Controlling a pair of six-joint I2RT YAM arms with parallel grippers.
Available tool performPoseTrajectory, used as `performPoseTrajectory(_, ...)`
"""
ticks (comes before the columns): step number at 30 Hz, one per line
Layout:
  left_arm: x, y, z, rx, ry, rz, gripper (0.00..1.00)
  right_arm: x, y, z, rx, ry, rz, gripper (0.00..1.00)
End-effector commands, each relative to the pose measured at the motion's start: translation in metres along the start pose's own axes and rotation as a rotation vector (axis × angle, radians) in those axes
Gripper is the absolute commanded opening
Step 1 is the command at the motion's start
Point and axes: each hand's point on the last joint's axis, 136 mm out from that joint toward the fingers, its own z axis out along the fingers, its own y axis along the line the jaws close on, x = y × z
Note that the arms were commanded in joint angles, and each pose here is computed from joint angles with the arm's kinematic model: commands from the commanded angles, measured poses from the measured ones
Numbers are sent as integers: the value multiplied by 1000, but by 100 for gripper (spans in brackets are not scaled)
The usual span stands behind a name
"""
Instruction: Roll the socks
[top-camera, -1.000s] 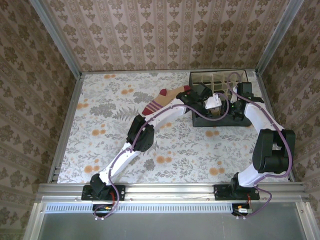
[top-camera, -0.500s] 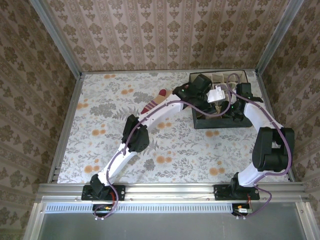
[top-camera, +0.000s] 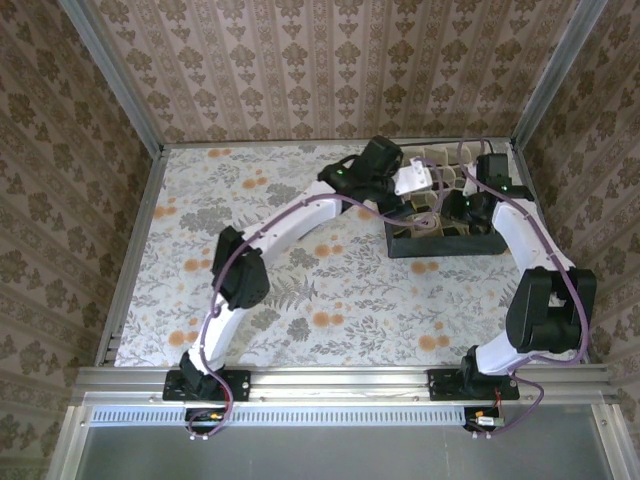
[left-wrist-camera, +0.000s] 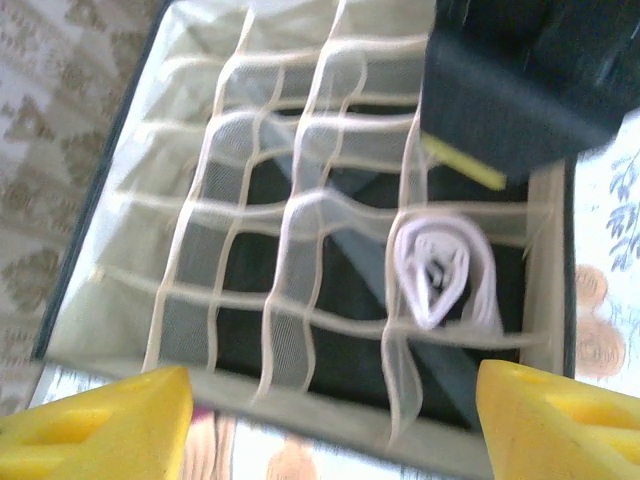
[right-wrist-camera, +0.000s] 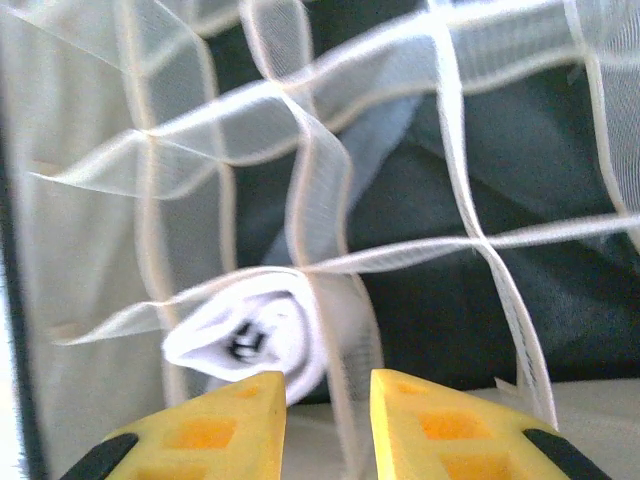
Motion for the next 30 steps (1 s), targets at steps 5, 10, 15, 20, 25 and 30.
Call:
performPoseTrajectory(5, 86, 66, -69, -211, -1, -362, 69, -4, 89, -17, 27, -67, -294, 29)
performPoseTrajectory(10, 170, 68, -112, -282, 84, -586, 65, 17, 178, 17, -19, -42, -502, 30)
performPoseTrajectory(15, 243, 46, -149, -325, 161, -749, 64, 41, 251, 68, -57, 28, -643, 29)
performPoseTrajectory(20, 292, 22, -178, -364, 208, -844, 64, 55, 308, 116, -82, 70, -741, 37)
performPoseTrajectory(25, 316, 6, -195, -379, 225, -889, 64, 64, 335, 162, -96, 108, -756, 39)
performPoseTrajectory(30, 331, -5, -202, -378, 252, -905, 64, 71, 345, 194, -114, 135, -742, 40)
